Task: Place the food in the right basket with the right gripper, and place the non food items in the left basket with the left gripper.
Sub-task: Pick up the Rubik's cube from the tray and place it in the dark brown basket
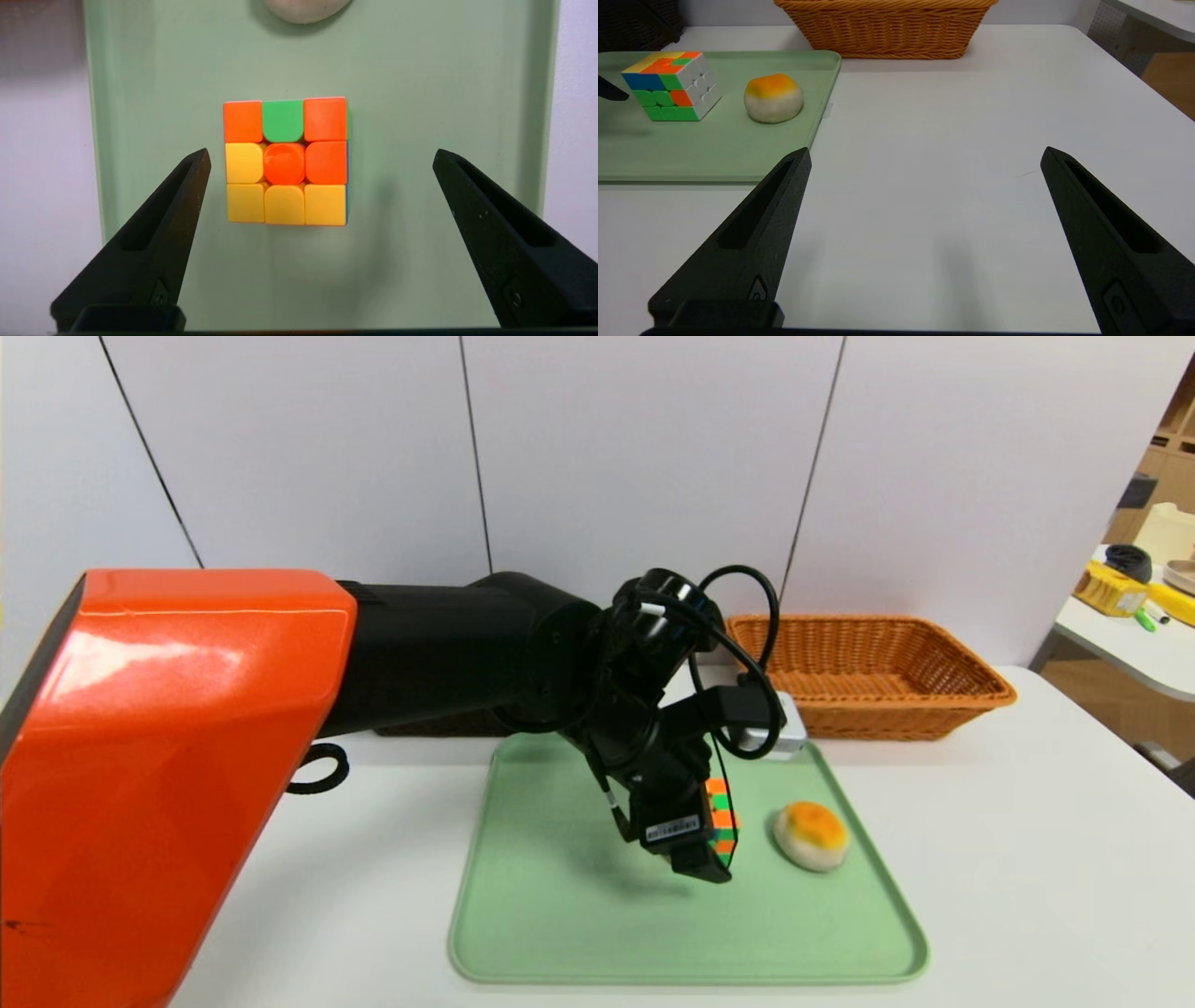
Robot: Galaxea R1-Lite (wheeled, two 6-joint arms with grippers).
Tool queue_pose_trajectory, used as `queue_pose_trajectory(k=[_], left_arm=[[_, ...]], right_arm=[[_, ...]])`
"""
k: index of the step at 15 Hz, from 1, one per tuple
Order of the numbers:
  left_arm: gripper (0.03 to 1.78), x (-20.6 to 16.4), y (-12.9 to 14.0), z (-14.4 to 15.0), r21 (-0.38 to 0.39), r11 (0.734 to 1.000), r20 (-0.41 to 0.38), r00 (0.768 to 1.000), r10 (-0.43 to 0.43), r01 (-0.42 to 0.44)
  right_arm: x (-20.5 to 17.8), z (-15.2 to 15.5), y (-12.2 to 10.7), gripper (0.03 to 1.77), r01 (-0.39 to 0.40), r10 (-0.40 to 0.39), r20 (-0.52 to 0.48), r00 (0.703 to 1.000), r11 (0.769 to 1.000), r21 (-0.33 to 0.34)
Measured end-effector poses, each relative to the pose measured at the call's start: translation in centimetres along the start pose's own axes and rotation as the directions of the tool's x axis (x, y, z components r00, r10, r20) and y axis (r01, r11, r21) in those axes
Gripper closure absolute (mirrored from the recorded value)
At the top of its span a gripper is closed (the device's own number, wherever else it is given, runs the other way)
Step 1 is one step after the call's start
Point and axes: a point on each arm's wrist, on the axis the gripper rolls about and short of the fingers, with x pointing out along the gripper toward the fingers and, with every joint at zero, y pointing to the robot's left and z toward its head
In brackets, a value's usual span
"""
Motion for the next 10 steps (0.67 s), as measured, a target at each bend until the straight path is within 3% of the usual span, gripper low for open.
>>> queue_pose_trajectory(k=[10], left_arm=[[0.12, 2.0, 1.2, -1.2, -0.027, 1.0, -0.009, 1.0, -0.008, 0.008]], right_arm=[[0.0, 0.0, 0.0, 0.1, -0.001, 0.001, 0.0, 1.0, 1.0, 0.0]])
